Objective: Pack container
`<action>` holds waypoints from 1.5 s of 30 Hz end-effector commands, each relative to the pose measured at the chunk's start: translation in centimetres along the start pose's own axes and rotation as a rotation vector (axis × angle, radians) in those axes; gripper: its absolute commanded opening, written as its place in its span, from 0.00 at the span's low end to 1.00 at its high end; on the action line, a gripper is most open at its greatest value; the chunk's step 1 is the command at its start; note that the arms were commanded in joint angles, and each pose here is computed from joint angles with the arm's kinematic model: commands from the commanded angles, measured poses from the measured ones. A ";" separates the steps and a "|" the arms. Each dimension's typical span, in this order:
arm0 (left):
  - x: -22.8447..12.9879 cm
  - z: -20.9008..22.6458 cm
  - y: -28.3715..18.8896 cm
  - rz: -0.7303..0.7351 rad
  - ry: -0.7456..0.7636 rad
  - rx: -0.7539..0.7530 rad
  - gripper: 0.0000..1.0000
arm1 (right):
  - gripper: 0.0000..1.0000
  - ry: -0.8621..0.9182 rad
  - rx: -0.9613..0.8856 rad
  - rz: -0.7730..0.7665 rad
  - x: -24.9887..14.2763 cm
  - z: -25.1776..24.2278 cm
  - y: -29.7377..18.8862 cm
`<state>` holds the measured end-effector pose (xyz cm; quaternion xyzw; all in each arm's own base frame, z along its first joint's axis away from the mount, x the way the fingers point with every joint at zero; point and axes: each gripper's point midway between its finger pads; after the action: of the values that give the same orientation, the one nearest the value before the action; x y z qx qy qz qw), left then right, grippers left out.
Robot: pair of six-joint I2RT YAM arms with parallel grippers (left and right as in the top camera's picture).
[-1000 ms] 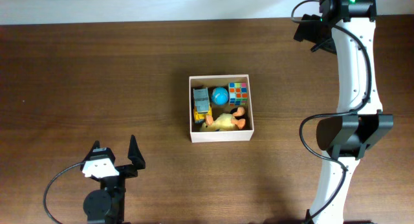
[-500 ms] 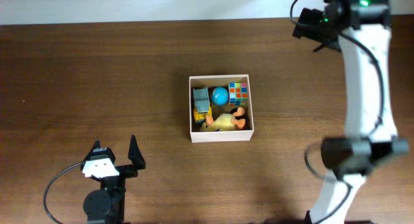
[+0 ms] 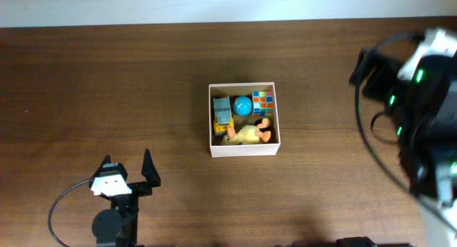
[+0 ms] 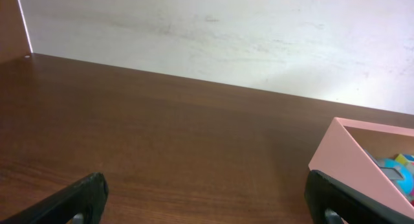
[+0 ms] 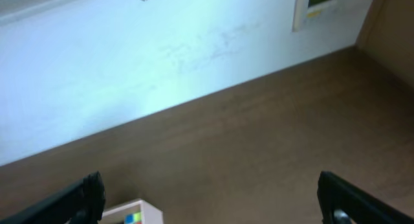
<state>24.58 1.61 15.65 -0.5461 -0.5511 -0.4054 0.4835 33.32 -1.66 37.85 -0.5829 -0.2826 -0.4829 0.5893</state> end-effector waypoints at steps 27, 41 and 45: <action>0.0 0.0 0.0 -0.001 0.015 -0.006 0.99 | 0.99 -0.077 0.265 -0.307 -20.4 -2.4 -1.9; 0.0 -0.1 0.0 -0.001 0.016 -0.006 0.99 | 0.99 -0.193 0.257 -0.236 -24.8 -2.7 0.5; 0.0 -0.1 0.0 -0.001 0.016 -0.006 0.99 | 0.99 -0.235 0.252 -0.246 -24.7 -2.7 0.5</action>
<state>24.57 1.61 15.66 -0.5460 -0.5512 -0.4055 0.4834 23.90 1.45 15.22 -0.5145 -0.4631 -0.4504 0.5639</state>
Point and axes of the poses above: each gripper's point midway between its finger pads, its own y axis out along the fingers, its own z axis along the line the jaws close on, x = y × z, and after that the axes turned 3 degrees about -y, right-handed
